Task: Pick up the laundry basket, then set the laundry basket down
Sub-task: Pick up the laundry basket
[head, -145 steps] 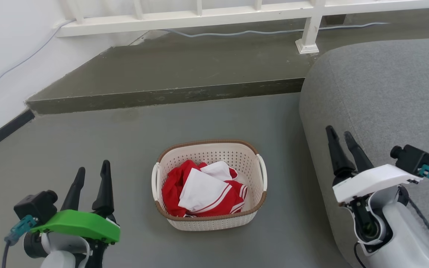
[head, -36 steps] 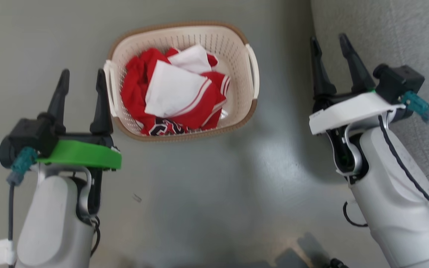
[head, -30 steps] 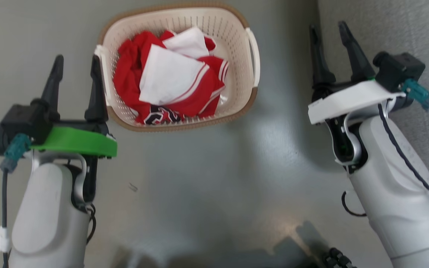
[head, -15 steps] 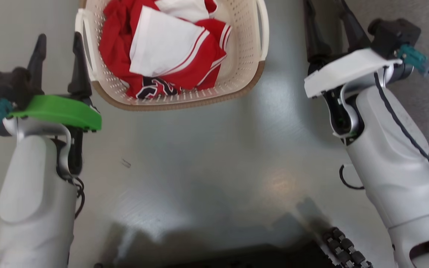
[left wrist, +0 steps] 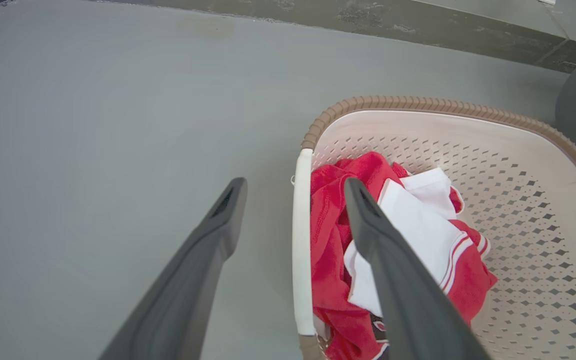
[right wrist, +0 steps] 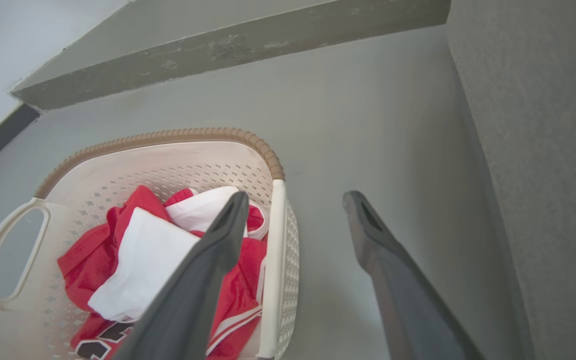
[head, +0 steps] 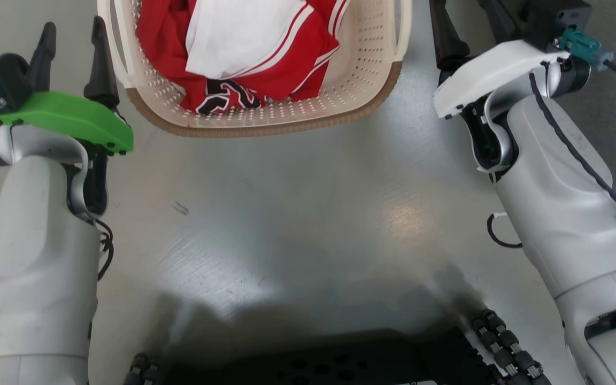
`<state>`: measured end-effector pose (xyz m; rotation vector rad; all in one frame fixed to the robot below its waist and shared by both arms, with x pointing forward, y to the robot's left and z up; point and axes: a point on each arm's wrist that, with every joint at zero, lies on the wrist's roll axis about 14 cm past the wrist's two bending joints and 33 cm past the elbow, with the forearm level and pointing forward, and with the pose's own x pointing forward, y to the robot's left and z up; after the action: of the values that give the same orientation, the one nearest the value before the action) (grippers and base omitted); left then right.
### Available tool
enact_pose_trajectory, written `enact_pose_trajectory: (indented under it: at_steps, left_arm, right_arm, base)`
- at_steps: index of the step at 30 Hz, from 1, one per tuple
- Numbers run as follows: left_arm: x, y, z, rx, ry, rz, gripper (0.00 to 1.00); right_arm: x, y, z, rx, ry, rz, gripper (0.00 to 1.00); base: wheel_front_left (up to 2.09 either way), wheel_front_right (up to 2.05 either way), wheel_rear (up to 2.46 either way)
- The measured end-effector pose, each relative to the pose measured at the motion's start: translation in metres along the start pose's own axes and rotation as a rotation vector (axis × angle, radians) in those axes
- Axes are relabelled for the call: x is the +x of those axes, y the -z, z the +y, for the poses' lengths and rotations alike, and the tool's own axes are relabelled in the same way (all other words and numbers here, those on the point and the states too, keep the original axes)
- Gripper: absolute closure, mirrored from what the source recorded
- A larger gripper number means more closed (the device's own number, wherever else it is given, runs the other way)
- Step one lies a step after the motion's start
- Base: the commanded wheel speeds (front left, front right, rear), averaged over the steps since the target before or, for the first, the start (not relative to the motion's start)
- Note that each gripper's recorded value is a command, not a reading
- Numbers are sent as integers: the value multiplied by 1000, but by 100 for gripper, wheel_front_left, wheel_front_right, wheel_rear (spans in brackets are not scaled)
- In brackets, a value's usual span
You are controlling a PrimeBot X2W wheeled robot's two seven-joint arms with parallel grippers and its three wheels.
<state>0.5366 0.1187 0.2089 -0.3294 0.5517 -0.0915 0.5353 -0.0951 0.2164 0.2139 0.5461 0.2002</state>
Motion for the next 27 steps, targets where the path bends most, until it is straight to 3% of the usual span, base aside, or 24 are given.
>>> enact_pose_trajectory:
  at_steps: [13,27]
  left_arm:
    - [25,33,10,-20,-4,110,0]
    - [39,72,13,-28,1,235,0]
  right_arm:
    - [23,49,-4,20,-10,151,0]
    - [43,76,9,80,-70,207,0]
  base:
    - [0,0,0]
    - [0,0,0]
